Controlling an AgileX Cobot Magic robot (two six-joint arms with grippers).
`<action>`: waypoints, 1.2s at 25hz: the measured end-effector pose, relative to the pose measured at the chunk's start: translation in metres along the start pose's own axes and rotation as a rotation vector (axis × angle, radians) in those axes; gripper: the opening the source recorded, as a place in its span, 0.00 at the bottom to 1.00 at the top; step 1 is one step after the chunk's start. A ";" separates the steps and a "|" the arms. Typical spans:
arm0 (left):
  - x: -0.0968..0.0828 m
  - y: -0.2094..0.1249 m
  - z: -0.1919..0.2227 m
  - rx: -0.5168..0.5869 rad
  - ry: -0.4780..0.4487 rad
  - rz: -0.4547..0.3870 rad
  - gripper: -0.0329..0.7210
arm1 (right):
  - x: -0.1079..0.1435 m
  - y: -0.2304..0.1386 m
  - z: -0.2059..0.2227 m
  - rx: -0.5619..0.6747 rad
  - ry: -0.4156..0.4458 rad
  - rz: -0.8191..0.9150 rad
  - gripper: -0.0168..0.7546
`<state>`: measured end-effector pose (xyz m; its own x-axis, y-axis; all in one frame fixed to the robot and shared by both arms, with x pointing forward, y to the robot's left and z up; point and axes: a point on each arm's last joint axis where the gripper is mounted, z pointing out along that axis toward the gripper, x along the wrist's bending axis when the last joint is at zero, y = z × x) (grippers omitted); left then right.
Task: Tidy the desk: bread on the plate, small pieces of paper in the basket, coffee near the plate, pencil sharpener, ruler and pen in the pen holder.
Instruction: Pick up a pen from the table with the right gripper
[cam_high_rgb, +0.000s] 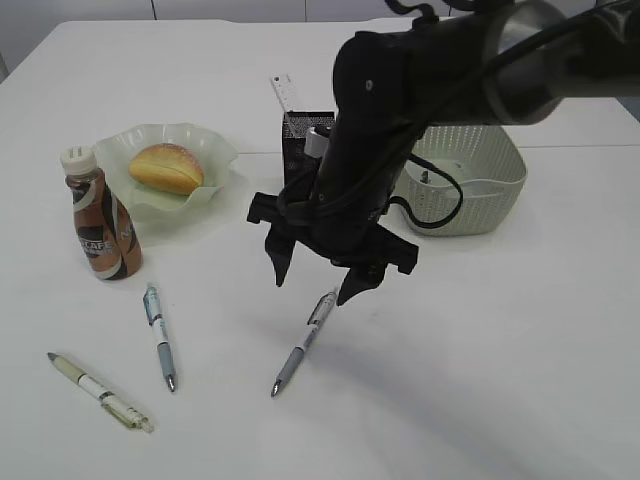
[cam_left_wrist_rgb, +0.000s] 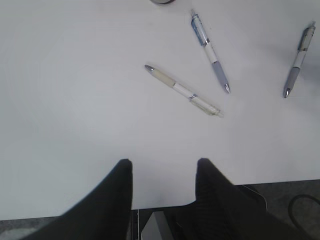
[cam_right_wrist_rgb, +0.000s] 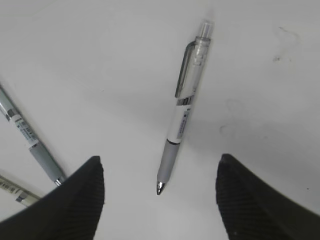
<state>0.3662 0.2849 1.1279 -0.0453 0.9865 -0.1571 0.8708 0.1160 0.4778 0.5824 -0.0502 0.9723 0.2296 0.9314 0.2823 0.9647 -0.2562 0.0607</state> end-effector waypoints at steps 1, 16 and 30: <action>0.000 0.000 0.000 0.000 0.000 0.000 0.45 | 0.003 0.000 0.005 0.005 -0.019 0.001 0.72; 0.000 0.000 0.000 0.000 0.002 0.001 0.45 | 0.004 0.002 0.053 0.089 -0.185 0.033 0.72; 0.000 0.000 0.000 -0.001 0.005 0.002 0.45 | -0.002 0.001 0.077 0.123 -0.225 0.063 0.72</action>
<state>0.3663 0.2854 1.1278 -0.0463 0.9874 -0.1516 0.8705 0.1143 0.4788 0.5927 -0.0320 0.8978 0.2989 0.9524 0.0606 0.9530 -0.2946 -0.0712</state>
